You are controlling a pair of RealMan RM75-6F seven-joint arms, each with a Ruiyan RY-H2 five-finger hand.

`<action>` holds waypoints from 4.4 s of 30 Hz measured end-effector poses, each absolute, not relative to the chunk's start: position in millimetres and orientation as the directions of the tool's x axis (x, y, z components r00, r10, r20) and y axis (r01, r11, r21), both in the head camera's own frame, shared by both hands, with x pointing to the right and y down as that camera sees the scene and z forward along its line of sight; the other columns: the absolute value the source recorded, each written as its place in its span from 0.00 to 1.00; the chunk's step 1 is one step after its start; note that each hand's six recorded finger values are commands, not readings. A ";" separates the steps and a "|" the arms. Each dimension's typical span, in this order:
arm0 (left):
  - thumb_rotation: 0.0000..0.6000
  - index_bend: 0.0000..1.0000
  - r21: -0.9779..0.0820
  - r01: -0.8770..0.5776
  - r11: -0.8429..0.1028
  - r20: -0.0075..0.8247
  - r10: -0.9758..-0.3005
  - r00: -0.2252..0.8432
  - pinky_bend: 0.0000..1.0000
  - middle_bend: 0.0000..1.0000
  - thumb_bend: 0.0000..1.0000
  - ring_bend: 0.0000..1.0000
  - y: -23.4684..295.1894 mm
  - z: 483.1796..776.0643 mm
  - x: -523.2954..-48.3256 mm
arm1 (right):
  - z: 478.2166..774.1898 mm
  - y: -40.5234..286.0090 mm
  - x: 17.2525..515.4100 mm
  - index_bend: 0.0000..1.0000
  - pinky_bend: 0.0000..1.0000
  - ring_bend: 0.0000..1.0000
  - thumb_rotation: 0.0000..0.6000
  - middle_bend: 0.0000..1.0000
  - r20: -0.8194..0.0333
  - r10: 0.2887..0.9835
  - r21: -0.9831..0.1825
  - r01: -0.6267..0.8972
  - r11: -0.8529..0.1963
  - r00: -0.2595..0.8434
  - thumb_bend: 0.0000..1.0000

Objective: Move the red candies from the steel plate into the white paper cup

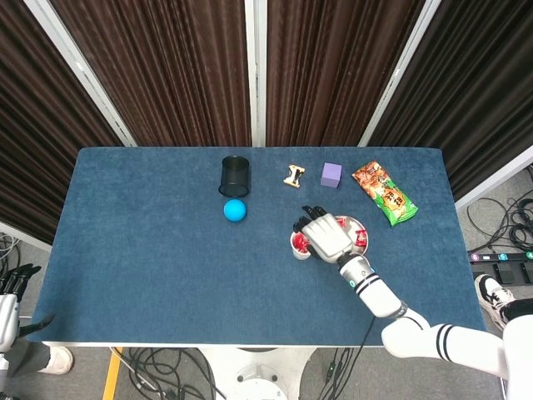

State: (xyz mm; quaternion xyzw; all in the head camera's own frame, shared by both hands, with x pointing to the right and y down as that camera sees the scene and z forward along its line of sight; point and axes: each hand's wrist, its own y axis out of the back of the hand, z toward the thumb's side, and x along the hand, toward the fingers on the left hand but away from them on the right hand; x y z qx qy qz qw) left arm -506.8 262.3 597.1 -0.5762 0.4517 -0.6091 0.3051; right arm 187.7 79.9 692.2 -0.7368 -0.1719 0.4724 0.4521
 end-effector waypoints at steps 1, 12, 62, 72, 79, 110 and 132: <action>1.00 0.24 -0.902 -0.149 -0.405 0.425 -0.893 -0.150 0.20 0.24 0.00 0.15 261.9 596.8 -506.8 | 690.5 78.9 188.8 0.31 0.19 0.09 1.00 0.30 -0.537 0.685 -0.831 -0.170 -0.529 0.493 0.20; 1.00 0.24 -0.902 -0.151 -0.405 0.425 -0.894 -0.140 0.20 0.24 0.00 0.15 259.8 597.9 -503.2 | 681.0 61.8 250.1 0.30 0.19 0.09 1.00 0.36 -0.541 0.751 -0.841 -0.212 -0.498 0.379 0.03; 1.00 0.24 -0.891 -0.139 -0.432 0.449 -0.882 -0.142 0.20 0.24 0.00 0.15 259.3 603.7 -501.8 | 760.1 79.3 270.9 0.58 0.18 0.17 1.00 0.46 -0.619 0.716 -0.783 -0.324 -0.530 0.324 0.37; 1.00 0.24 -0.896 -0.134 -0.424 0.440 -0.887 -0.136 0.20 0.24 0.00 0.15 255.5 600.7 -499.8 | 697.0 66.4 238.8 0.58 0.18 0.17 1.00 0.46 -0.490 0.754 -0.867 -0.159 -0.472 0.438 0.37; 1.00 0.24 -0.897 -0.135 -0.421 0.438 -0.888 -0.139 0.20 0.24 0.00 0.15 257.3 598.7 -500.2 | 673.8 71.3 193.8 0.58 0.18 0.17 1.00 0.44 -0.457 0.705 -0.873 -0.120 -0.473 0.543 0.36; 1.00 0.24 -0.900 -0.145 -0.411 0.430 -0.891 -0.143 0.20 0.24 0.00 0.15 261.5 599.2 -502.0 | 688.1 60.7 251.3 0.36 0.16 0.10 1.00 0.33 -0.527 0.759 -0.847 -0.157 -0.509 0.382 0.02; 1.00 0.24 -0.896 -0.135 -0.423 0.441 -0.885 -0.153 0.20 0.24 0.00 0.15 263.2 597.9 -501.5 | 760.2 90.6 245.5 0.38 0.16 0.10 1.00 0.33 -0.644 0.656 -0.764 -0.309 -0.566 0.393 0.11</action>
